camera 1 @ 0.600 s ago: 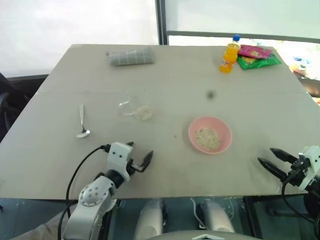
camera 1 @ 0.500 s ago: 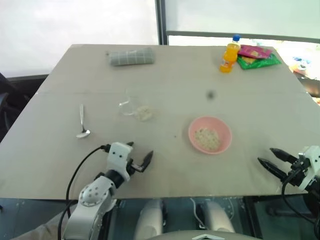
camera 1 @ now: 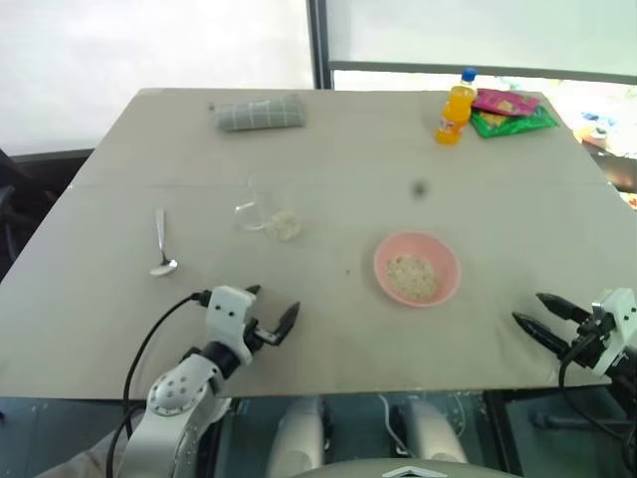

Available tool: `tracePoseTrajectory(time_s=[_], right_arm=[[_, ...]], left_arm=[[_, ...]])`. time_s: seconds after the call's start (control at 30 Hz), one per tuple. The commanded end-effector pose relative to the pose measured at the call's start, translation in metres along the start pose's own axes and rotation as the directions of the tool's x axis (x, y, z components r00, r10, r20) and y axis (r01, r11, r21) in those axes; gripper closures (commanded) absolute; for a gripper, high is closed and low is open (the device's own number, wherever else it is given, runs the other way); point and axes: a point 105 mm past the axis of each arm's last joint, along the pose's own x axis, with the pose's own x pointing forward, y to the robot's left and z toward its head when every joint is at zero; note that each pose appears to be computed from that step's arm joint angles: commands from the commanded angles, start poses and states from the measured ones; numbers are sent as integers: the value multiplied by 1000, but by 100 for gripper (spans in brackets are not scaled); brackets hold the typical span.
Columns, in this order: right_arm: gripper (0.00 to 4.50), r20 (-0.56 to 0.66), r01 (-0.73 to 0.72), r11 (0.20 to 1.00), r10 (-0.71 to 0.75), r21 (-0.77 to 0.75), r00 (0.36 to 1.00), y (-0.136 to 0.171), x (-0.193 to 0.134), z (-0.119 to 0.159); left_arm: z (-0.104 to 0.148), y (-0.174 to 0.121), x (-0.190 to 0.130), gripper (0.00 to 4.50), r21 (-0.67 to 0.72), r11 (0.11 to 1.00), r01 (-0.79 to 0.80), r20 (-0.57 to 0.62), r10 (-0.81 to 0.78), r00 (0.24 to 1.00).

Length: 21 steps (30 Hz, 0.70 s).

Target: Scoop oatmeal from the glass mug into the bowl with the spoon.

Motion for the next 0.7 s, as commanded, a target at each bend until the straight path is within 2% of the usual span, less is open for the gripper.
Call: tracePoseTrajectory(time_s=[0.03, 0.37, 0.5, 0.7], right_arm=[[92, 18, 0, 999, 0, -35, 1000, -3, -2, 7], [92, 32, -7, 998, 9, -57, 999, -7, 2, 13], [92, 30, -40, 994, 43, -100, 999, -5, 0, 22], [92, 44, -227, 955, 239, -188, 970, 28, -5, 53]], left_arm=[[4, 4, -1, 7, 14, 1000, -10, 13, 10, 1000], [13, 8, 7, 7, 46, 999, -14, 36, 12, 999], [26, 18, 5, 7, 36, 998, -54, 72, 51, 996], [53, 53, -1, 7, 17, 973, -230, 134, 225, 965]])
